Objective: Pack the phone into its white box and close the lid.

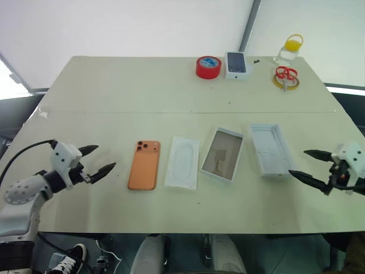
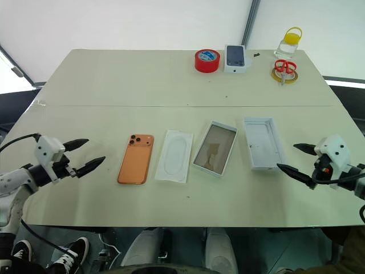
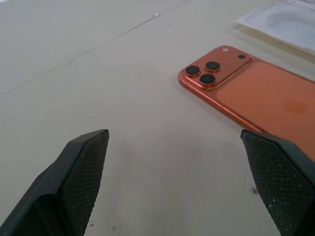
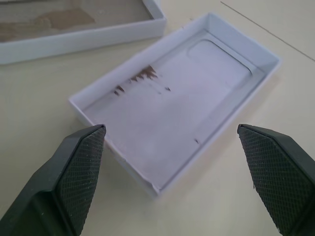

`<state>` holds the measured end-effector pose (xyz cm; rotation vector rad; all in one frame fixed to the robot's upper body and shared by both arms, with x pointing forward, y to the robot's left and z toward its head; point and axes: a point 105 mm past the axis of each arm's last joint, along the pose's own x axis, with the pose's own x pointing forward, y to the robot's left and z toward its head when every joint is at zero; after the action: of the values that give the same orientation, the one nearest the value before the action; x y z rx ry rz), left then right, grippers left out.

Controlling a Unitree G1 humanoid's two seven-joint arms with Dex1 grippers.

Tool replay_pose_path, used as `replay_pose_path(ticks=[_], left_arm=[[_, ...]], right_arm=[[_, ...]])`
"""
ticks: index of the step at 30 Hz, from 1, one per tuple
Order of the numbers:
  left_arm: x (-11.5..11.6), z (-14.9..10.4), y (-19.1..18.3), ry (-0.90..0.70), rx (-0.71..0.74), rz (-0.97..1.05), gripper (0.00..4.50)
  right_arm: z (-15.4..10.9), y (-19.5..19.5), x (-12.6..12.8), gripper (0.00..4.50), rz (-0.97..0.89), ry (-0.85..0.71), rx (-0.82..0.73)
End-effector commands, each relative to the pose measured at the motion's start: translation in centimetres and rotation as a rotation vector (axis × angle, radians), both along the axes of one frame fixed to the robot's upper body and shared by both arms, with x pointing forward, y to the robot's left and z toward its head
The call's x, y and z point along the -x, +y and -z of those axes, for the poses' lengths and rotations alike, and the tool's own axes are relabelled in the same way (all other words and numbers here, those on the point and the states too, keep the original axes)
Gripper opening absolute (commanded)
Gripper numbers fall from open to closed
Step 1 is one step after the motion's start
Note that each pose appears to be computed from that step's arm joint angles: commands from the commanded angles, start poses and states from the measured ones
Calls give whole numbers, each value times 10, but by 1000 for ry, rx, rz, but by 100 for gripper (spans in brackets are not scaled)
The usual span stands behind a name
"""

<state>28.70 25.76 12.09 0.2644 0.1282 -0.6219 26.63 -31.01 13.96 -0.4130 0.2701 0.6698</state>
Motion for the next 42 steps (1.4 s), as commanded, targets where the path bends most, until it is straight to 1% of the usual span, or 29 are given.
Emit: replay_pose_path(ticks=[1,3,4,6,8,9,12,13,16,19,22,24,26,30,34,37,38,40,42], left_arm=[[-2,-22,-30,11,91,66,450],[-1,-19,-52,130,200,115,450],[-3,-15,-60,183,219,115,450],[-11,-6,-75,235,213,92,450],[-12,-3,-95,258,213,111,450],[-12,0,-100,281,206,100,450],[-14,7,-114,367,255,75,450],[-14,8,-116,379,260,68,450],[-17,4,-132,478,391,67,450],[-18,5,-144,580,464,72,450],[-13,7,-157,635,436,113,450],[-15,13,-158,659,403,95,450],[-17,15,-161,708,415,89,450],[-26,16,-167,745,423,60,450],[-28,18,-177,800,462,65,450],[-26,23,-183,831,462,69,370],[-25,25,-183,837,461,67,317],[-25,31,-180,831,432,42,227],[-26,34,-177,834,441,26,123]], right_arm=[[-18,30,-7,447,-89,-66,-27],[-19,58,-11,447,-169,-82,-32],[-21,71,-12,447,-212,-99,-24],[-30,95,-21,447,-271,-152,-31],[-38,114,-27,447,-318,-191,-37],[-39,120,-28,447,-337,-196,-34],[-34,136,-24,447,-398,-187,-11],[-33,138,-23,447,-409,-183,-8],[-27,143,-22,447,-416,-172,-20],[-24,142,-24,447,-404,-176,-16],[-22,143,-24,447,-404,-177,-14],[-21,142,-24,447,-402,-178,-12],[-20,141,-24,447,-396,-180,-11],[-20,140,-25,447,-383,-188,-8],[-19,139,-25,447,-375,-196,-7],[-20,140,-24,450,-375,-200,-7],[-20,141,-24,450,-375,-202,-7],[-20,141,-24,450,-374,-203,-7],[-19,141,-23,450,-374,-201,-6]])
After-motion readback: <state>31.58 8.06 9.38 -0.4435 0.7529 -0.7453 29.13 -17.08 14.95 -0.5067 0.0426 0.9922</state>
